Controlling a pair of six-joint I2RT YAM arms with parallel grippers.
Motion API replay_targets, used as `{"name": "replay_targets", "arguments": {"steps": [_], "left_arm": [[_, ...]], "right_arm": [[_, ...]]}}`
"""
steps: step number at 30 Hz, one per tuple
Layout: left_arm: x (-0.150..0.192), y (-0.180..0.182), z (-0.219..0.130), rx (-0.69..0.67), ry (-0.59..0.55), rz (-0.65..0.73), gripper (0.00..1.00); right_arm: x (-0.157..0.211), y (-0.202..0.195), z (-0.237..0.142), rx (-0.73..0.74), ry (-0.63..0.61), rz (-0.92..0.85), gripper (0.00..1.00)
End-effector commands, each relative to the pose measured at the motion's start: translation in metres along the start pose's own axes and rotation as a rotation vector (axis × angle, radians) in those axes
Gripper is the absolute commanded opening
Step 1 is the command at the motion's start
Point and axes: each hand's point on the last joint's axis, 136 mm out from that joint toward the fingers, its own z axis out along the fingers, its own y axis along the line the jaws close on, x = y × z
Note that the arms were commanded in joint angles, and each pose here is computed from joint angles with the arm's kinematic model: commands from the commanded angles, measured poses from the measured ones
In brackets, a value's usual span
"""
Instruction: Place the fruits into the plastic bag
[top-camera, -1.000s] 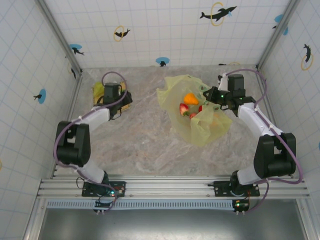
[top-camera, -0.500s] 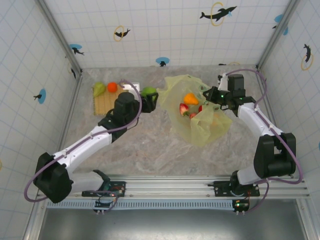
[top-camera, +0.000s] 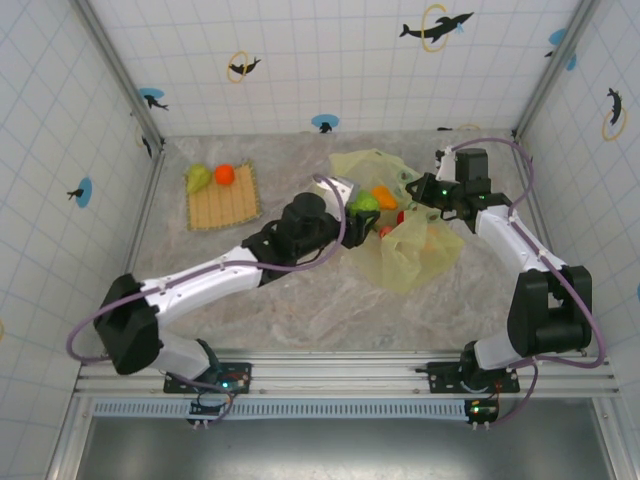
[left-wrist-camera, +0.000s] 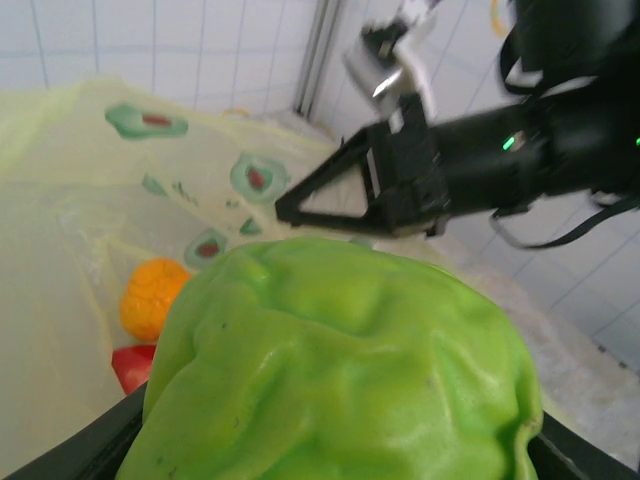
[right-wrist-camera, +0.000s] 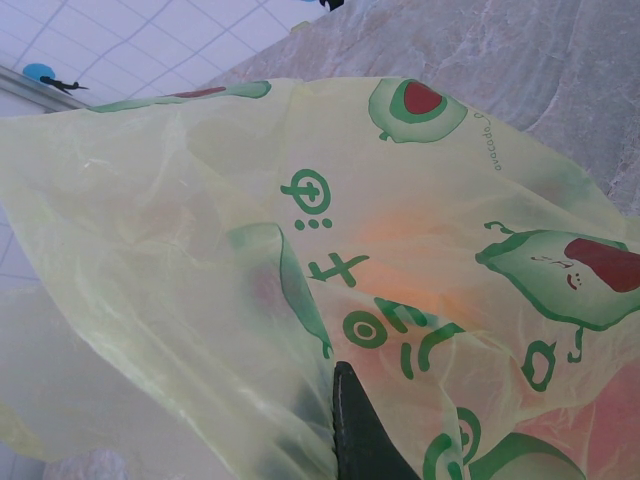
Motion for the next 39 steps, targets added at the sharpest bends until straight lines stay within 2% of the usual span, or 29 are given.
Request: {"name": "replay_targets", "arguments": {"steps": [1, 11, 20, 23, 29, 39], "left_arm": [[0.018, 0.005, 0.02, -0.019, 0.083, 0.039, 0.53], [0.088, 0.032, 0.094, -0.082, 0.284, 0.05, 0.54], [0.112, 0.078, 0.139, -0.219, 0.311, 0.006, 0.59], [0.109, 0.085, 0.142, -0.227, 0.29, -0.041, 0.66], [0.09, 0.077, 0.136, -0.185, 0.25, -0.026, 0.8], [0.064, 0.052, 0.101, -0.092, 0.205, -0.057, 0.83]], "right_arm": [[-0.001, 0.004, -0.003, -0.01, -0.009, -0.005, 0.0], [-0.002, 0.005, -0.004, -0.011, -0.012, -0.008, 0.0], [-0.002, 0.006, -0.007, -0.006, -0.011, -0.013, 0.0], [-0.001, 0.006, -0.008, 0.001, -0.01, -0.017, 0.0], [-0.003, 0.006, -0.01, 0.01, -0.006, -0.024, 0.0], [-0.003, 0.004, -0.008, 0.016, -0.007, -0.025, 0.0]]}}
